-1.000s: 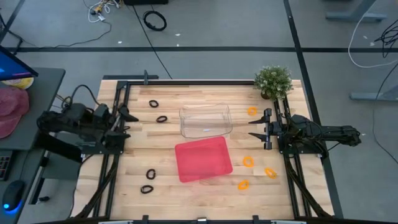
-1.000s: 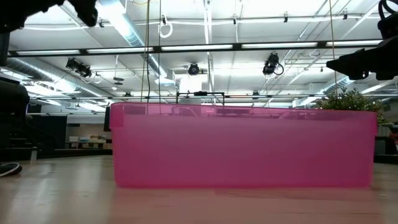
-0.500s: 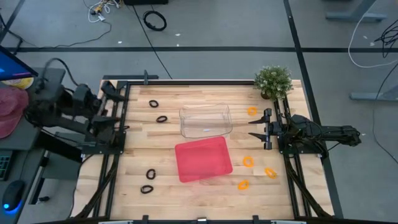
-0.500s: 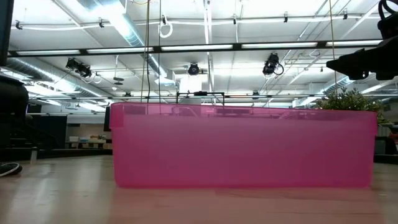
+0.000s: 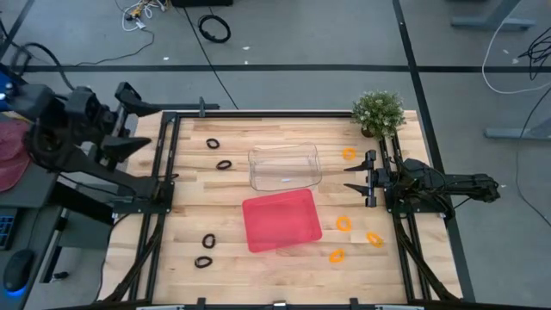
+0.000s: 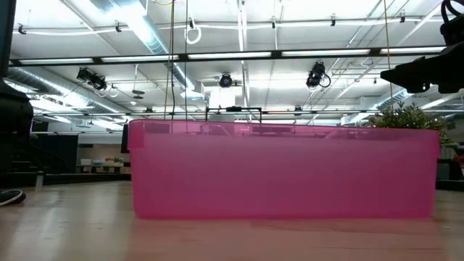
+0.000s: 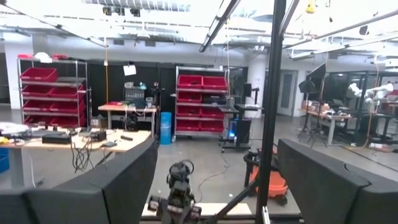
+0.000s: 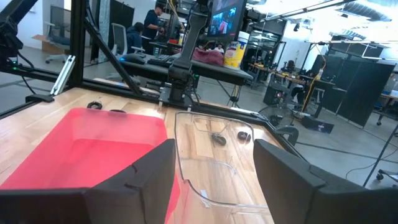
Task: Sort spring keychains
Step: Put the black spring keychain into the red bin
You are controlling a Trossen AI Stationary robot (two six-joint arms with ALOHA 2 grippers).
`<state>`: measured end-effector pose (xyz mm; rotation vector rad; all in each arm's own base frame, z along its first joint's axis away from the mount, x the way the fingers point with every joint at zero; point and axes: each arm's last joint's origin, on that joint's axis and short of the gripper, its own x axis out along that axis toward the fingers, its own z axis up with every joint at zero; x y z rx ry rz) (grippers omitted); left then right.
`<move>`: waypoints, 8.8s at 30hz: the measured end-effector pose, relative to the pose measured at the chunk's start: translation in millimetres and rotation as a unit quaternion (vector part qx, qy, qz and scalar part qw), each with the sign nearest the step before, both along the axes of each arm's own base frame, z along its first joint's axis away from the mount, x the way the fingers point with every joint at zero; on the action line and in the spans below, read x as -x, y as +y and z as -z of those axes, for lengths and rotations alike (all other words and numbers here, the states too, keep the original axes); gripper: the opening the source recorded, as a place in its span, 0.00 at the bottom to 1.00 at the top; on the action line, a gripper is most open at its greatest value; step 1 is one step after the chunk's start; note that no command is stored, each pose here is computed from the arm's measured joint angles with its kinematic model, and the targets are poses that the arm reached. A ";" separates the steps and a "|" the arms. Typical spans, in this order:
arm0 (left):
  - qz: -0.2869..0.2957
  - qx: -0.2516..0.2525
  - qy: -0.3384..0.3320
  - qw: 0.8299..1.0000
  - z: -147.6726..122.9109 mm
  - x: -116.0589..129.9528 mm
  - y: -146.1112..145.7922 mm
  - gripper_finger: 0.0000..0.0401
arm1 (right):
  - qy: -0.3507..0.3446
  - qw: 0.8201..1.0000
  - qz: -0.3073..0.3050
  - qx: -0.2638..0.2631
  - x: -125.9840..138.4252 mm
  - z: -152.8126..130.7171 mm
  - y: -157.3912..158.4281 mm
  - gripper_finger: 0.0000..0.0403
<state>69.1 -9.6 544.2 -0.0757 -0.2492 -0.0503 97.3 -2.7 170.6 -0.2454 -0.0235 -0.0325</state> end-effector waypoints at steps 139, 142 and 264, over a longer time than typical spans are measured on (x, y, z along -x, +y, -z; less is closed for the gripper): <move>-0.080 0.071 0.696 0.710 166.1 -101.7 -38.7 0.84 | 0.000 1.000 0.000 0.000 0.0 0.1 0.0 0.55; -0.096 0.063 0.690 0.714 166.0 -102.0 -37.6 0.84 | 0.000 1.000 0.000 0.000 0.0 0.0 0.0 0.55; 0.017 -0.027 0.753 0.657 297.6 -91.7 -152.6 0.84 | 0.000 1.000 0.000 0.000 0.0 0.1 0.0 0.55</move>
